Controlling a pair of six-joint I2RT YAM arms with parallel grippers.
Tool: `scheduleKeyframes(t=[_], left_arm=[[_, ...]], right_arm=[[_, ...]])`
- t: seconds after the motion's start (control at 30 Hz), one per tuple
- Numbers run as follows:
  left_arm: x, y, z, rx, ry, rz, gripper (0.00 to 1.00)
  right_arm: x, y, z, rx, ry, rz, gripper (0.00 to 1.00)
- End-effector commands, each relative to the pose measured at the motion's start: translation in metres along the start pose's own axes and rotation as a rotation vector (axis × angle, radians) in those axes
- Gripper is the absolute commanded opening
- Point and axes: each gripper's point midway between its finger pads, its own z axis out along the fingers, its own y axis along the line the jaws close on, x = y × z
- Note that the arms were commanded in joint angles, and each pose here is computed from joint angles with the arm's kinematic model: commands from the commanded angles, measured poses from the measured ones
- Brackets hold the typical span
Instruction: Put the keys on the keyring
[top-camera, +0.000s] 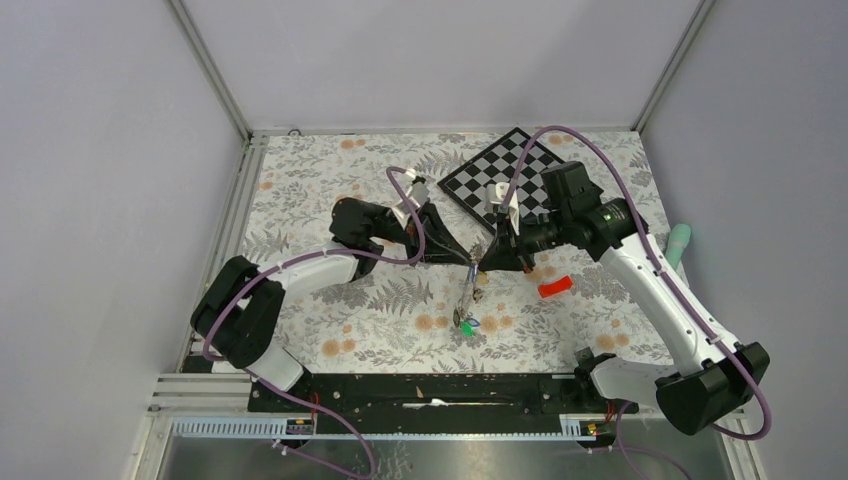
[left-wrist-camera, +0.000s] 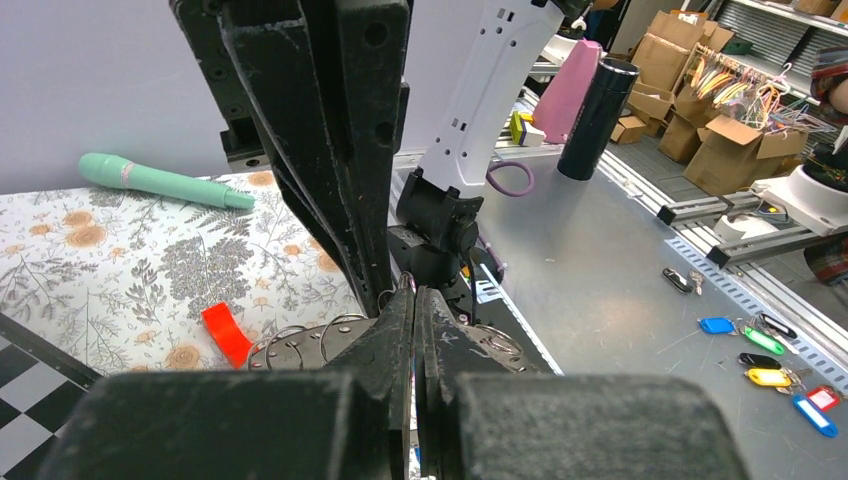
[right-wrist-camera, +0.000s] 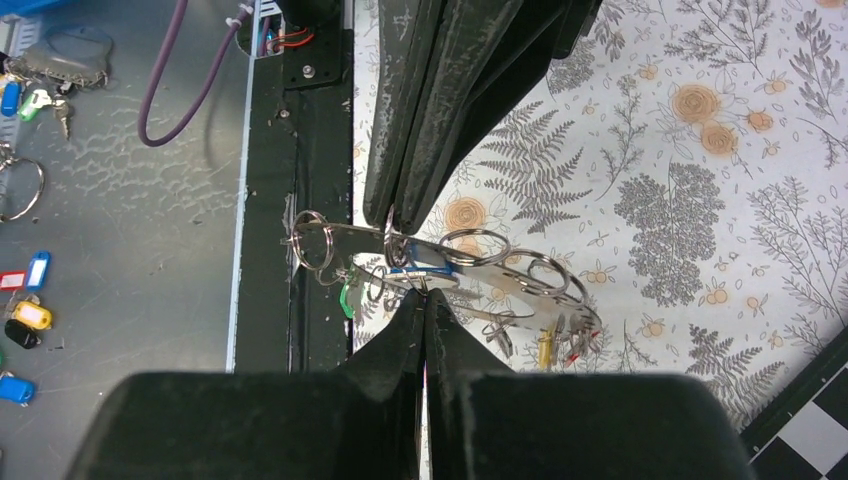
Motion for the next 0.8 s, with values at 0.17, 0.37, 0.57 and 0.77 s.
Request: scheduleKeyframes(t=[0.17,0.37,0.57,0.77], left_arm=[[-0.016,-0.020,0.009,0.058,-0.033,0.138,0.00],[-0.017,-0.018,0.010,0.055,-0.043,0.132,0.00],[-0.016,-0.017,0.010,0.052,-0.039,0.120,0.00],[-0.017,-0.016,0.008,0.038,-0.034,0.119,0.00]], right_arm=[[-0.010,0.005,0.006,-0.072,-0.067,0.007,0.00],[-0.012,0.006,0.008,-0.094,-0.085,0.017,0.00],[-0.012,0.006,0.007,-0.083,-0.083,0.013,0.00],[-0.008,0.002,-0.003,0.011,-0.046,-0.044,0.13]])
